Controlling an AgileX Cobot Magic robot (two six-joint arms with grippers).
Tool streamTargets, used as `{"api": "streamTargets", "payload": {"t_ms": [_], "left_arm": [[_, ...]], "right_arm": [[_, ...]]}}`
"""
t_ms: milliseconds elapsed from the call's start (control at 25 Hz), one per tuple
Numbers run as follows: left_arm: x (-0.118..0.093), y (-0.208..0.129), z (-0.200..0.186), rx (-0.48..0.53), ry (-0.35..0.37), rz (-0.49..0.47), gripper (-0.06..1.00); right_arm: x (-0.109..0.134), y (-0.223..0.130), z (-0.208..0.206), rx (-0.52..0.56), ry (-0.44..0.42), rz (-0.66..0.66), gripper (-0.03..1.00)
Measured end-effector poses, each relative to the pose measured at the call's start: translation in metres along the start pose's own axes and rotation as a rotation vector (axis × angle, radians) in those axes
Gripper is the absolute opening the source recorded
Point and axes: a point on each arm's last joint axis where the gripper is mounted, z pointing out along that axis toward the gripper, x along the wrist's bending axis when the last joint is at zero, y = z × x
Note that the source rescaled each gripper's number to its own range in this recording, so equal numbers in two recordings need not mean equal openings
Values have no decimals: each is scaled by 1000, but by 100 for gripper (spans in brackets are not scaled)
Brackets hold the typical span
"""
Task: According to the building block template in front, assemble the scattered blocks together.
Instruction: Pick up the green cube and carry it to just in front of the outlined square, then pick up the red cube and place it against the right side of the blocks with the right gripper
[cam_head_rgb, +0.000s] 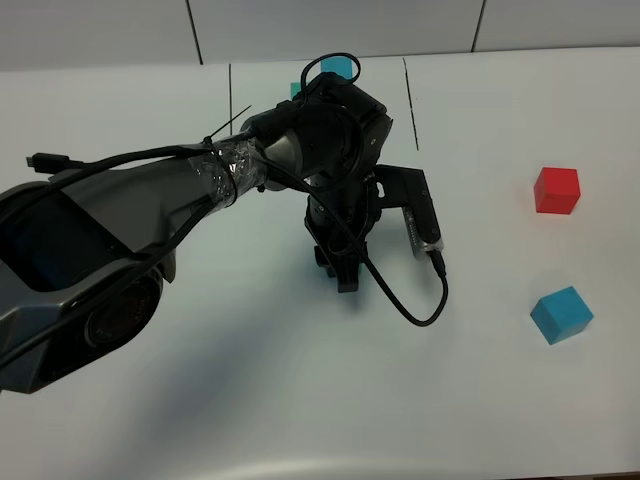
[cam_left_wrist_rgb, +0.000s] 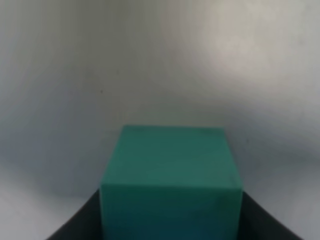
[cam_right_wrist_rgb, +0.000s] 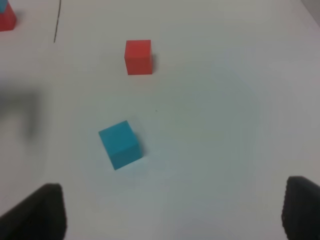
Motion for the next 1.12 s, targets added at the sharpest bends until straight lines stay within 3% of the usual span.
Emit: {"api": "streamTargets", "payload": {"t_ms": [160, 360, 520, 840, 1120], "left_arm": [[0, -1, -4, -1, 1, -3, 36], [-2, -5, -42, -51, 11, -23, 75], [-5, -9, -68, -76, 12, -56, 94], [-6, -23, -113, -100, 80, -204, 100], [20, -71, -148, -133, 128, -482, 100]], "right_arm": [[0, 0, 0, 0, 0, 2, 88], [0, 0, 0, 0, 0, 2, 88], [0, 0, 0, 0, 0, 2, 88], [0, 0, 0, 0, 0, 2, 88], [0, 0, 0, 0, 0, 2, 88]]}}
